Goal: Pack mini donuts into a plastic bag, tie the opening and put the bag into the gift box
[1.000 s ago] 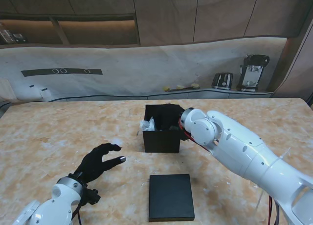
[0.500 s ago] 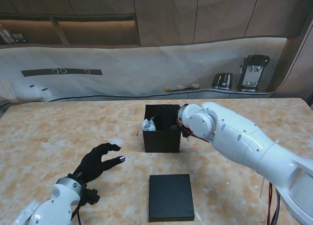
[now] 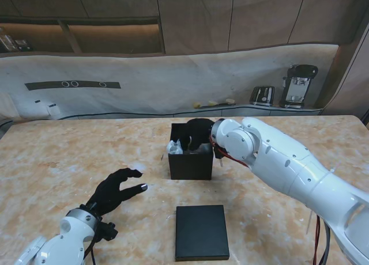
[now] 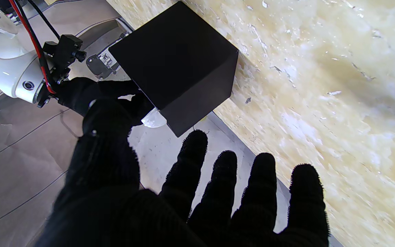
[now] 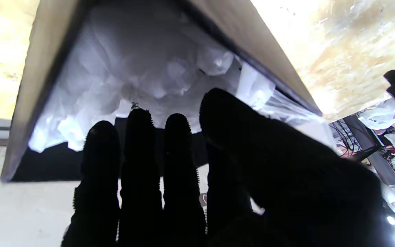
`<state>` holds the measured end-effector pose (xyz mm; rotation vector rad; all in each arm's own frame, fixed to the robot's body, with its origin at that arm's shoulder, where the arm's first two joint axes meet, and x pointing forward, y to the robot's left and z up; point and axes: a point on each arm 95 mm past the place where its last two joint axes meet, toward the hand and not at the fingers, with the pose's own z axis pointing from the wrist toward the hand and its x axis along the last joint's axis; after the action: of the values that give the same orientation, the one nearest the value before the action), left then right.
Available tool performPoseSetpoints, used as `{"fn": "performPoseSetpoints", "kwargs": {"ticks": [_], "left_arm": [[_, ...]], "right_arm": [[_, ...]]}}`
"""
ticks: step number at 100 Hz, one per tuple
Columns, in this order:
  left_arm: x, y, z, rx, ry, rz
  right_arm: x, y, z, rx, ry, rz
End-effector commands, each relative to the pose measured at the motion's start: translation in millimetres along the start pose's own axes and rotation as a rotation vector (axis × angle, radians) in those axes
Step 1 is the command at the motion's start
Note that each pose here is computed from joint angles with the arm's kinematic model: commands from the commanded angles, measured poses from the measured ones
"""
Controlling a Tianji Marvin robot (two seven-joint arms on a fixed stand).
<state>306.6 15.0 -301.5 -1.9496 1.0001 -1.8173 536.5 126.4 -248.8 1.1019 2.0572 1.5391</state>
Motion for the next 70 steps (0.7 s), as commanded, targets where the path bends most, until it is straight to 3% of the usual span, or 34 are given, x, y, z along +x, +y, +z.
{"fn": "performPoseSetpoints", "kwargs": {"ticks": [1, 19, 38, 70], "left_arm": [[3.3, 2.3, -1.3, -0.014, 0.011, -0.004], [6.0, 3.7, -1.8, -0.018, 0.019, -0.003], [8.7, 6.5, -2.1, -0.016, 0.026, -0.007], [16.6, 13.2, -3.0, -0.021, 0.059, -0.010]], "right_arm": [[2.2, -3.0, -3.2, -0.016, 0.001, -0.001], [4.2, 7.6, -22.3, -0.097, -0.008, 0.012], [7.7, 7.1, -53.3, -0.172, -0.010, 0.043], [9.1, -26.1, -127.5, -0.301, -0.096, 0.113]]}}
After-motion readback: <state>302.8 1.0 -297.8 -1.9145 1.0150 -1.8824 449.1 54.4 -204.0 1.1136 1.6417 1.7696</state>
